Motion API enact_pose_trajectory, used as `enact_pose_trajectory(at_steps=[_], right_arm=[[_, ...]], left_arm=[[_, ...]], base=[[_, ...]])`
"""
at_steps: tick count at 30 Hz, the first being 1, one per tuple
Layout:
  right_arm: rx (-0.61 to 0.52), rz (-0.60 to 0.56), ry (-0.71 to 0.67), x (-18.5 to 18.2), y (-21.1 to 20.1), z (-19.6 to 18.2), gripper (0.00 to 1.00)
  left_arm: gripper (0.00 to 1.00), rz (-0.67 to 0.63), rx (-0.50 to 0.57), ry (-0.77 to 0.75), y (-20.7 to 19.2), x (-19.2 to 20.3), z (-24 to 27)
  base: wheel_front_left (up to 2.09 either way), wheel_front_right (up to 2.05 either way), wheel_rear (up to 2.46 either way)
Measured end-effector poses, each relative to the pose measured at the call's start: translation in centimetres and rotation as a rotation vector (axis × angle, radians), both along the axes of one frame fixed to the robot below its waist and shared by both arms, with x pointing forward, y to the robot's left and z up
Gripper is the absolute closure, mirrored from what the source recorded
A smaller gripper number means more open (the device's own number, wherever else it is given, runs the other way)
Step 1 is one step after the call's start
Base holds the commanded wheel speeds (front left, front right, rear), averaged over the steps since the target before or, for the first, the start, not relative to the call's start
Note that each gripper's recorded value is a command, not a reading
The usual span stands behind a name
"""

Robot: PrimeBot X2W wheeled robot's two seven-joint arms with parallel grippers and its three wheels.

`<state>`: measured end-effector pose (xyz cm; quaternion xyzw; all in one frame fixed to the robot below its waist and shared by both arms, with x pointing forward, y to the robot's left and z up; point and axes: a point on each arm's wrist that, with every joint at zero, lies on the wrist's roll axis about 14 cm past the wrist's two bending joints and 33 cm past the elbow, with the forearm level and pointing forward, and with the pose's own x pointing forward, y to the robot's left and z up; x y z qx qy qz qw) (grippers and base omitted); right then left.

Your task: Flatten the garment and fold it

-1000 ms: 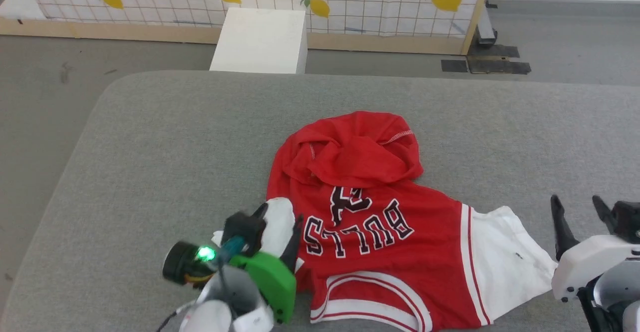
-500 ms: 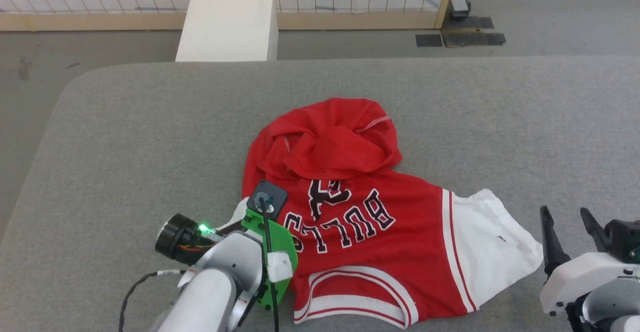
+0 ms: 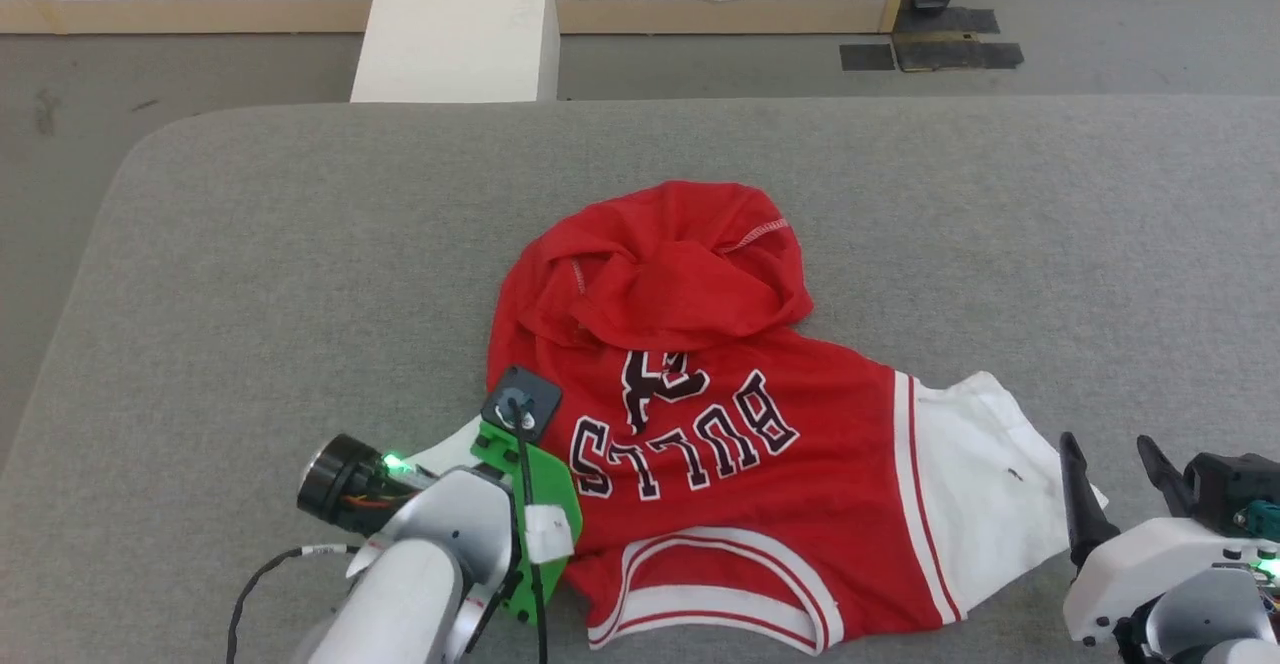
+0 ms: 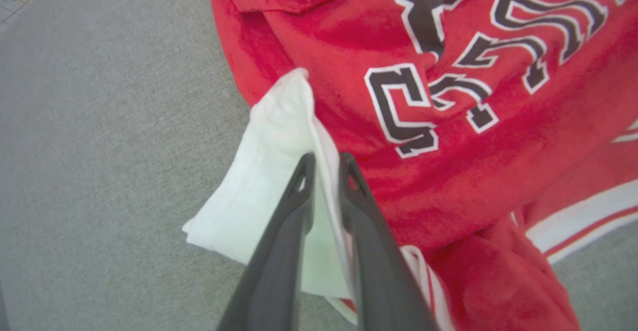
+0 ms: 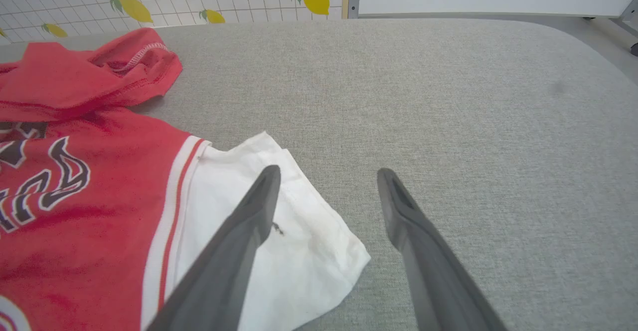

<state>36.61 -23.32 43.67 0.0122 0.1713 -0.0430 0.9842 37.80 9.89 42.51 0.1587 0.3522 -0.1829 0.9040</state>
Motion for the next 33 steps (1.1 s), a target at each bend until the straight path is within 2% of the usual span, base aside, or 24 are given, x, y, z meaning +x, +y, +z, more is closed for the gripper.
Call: enact_pose_trajectory(at_steps=[7,12,16,18,21,28,29,30,33], right_arm=[[0.004,0.032,-0.014,0.5,1.1,0.4,0.0],[0.007,0.058,-0.032,1.1,1.9,0.9,0.0],[0.009,0.08,-0.039,1.4,2.7,1.2,0.0],[0.01,0.09,-0.039,1.6,3.0,1.2,0.0],[0.014,0.101,-0.022,1.6,3.4,0.7,0.0],[0.022,0.104,0.031,1.0,3.6,-0.5,0.0],[0.024,0.102,0.041,0.9,3.5,-0.7,0.0],[0.029,0.095,0.058,0.7,3.3,-1.1,0.0],[0.029,0.085,0.088,0.3,3.0,-1.6,0.0]], left_arm=[[1.0,0.094,-0.11,-0.221,1.5,2.0,4.7],[1.0,0.197,-0.199,-0.466,4.5,3.5,9.9],[1.0,0.285,-0.244,-0.572,7.5,3.1,11.5],[1.0,0.345,-0.255,-0.56,9.1,2.1,10.2],[1.0,0.473,-0.276,-0.423,11.3,-0.8,4.6],[0.99,0.617,-0.266,-0.256,13.2,-4.0,-1.9],[0.72,0.628,-0.257,-0.225,13.3,-4.3,-2.7],[0.0,0.635,-0.252,-0.186,13.2,-4.8,-3.6],[0.0,0.637,-0.243,-0.15,12.8,-5.3,-4.3]], base=[[0.0,0.0,0.0],[0.0,0.0,0.0],[0.0,0.0,0.0],[0.0,0.0,0.0],[0.0,0.0,0.0],[0.0,0.0,0.0],[0.0,0.0,0.0],[0.0,0.0,0.0],[0.0,0.0,0.0]])
